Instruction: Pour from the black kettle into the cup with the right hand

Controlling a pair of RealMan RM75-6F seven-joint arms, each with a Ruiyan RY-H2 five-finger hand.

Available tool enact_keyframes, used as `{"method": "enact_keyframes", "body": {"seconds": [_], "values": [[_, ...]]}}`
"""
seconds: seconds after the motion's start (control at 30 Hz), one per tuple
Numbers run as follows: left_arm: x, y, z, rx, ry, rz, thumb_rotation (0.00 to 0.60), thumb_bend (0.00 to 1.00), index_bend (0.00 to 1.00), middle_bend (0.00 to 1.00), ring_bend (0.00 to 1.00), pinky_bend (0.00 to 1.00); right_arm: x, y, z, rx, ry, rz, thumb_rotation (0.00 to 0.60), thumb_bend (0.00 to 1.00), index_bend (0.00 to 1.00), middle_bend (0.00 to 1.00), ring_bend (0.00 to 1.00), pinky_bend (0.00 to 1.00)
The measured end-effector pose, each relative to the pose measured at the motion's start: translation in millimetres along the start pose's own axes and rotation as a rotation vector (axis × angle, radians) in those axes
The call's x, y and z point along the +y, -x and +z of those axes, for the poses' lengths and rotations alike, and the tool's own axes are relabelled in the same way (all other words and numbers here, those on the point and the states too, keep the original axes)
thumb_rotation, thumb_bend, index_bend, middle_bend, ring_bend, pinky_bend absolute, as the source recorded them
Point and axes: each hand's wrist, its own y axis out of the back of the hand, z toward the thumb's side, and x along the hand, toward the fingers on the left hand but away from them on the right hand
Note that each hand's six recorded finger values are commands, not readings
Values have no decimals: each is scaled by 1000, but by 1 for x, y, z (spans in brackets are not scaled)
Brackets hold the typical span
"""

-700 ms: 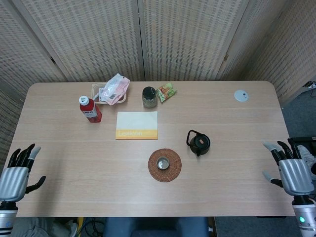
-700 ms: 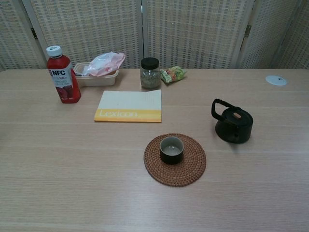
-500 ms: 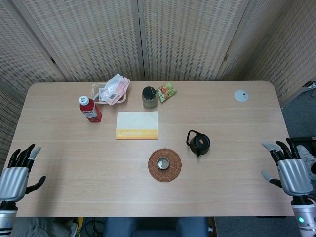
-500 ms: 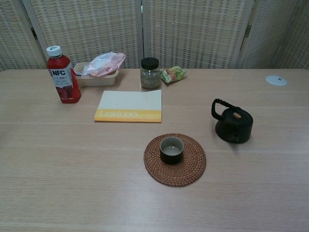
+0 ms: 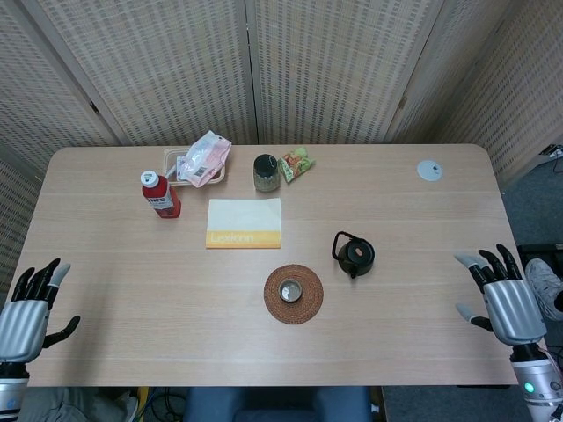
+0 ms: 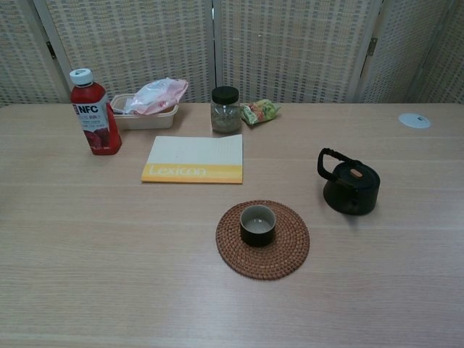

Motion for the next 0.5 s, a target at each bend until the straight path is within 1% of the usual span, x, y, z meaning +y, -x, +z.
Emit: {"method": "enact_keyframes", "body": {"seconds": [0.13, 0.3, 0.4, 0.5], "values": [[0, 1, 0, -1, 3, 1, 600, 255, 76, 30, 101, 12, -2, 12, 10, 37, -5, 16, 600, 131, 301, 344, 169, 52], [-1, 2, -1, 0, 3, -3, 600, 254, 79, 30, 101, 12, -6, 30, 27, 89, -3, 53, 600, 132, 302, 345, 169, 66], [0, 3, -1, 2, 3, 1, 600, 255, 80, 30, 102, 12, -11, 43, 41, 135, -1, 90, 600, 148, 303, 345, 178, 107], [2, 5, -3, 6, 4, 4, 600, 254, 86, 30, 101, 12, -14, 58, 58, 192, -8, 125, 600, 154, 303, 345, 181, 109]]}}
